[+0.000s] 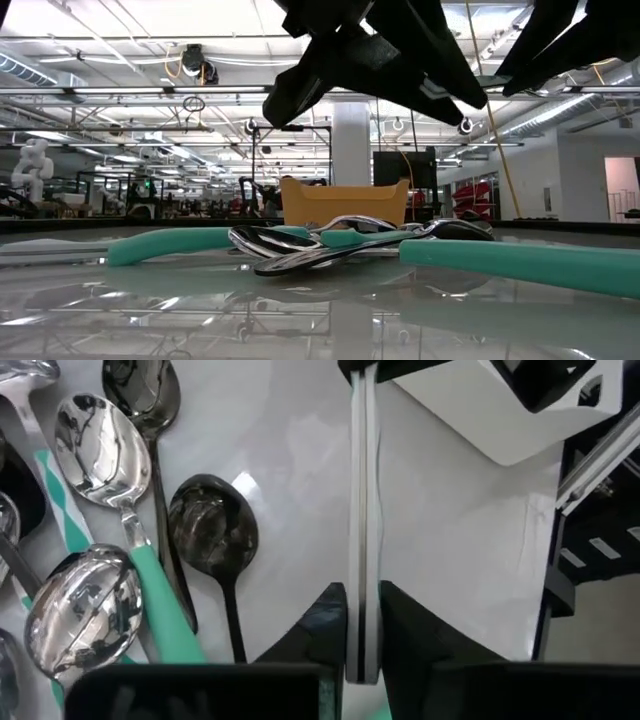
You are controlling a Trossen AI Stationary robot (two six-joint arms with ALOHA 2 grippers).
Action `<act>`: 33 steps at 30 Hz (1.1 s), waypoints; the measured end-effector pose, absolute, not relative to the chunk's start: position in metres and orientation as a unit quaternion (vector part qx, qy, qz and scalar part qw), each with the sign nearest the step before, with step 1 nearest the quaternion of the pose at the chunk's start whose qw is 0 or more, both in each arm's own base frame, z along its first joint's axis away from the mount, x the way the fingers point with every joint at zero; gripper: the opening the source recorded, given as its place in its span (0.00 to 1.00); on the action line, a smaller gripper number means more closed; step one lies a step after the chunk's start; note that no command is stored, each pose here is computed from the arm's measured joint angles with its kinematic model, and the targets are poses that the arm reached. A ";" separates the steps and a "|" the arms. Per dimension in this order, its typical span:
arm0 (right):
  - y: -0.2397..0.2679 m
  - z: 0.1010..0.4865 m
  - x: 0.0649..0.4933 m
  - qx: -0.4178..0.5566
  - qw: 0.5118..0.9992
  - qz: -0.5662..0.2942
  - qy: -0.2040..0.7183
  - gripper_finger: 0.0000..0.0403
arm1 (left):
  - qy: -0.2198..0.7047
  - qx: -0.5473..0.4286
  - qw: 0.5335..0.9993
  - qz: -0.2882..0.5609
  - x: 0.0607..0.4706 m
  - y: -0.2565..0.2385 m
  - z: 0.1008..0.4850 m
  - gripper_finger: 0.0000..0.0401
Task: Sort silverware by color (type)
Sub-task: Put the white patterned spoon into the yellow bin
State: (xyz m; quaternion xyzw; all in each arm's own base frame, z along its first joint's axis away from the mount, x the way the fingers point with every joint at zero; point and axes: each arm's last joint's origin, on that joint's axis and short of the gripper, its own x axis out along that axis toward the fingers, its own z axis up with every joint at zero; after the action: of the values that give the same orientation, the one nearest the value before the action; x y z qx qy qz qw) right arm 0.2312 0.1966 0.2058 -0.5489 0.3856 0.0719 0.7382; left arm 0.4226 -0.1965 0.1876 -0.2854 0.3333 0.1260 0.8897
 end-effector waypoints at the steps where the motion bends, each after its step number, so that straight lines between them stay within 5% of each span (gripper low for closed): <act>1: 0.197 0.206 0.231 -0.548 0.739 0.072 0.385 0.05 | 0.333 -0.283 0.891 0.125 0.423 -0.197 0.188 0.09; 17: 0.199 0.203 0.216 -0.383 0.827 -0.029 0.410 0.31 | 0.340 -0.238 0.902 0.117 0.421 -0.198 0.187 0.09; 33: 0.210 0.214 0.187 -0.163 0.919 -0.131 0.334 0.33 | 0.335 -0.211 0.901 0.177 0.415 -0.194 0.188 0.09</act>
State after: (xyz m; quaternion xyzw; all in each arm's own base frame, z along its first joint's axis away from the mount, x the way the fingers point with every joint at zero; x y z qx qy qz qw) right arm 0.1865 0.2098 0.2141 -0.1633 0.3337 -0.1315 0.9191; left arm 0.4147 -0.1936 0.1884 -0.2106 0.3352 0.1770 0.9011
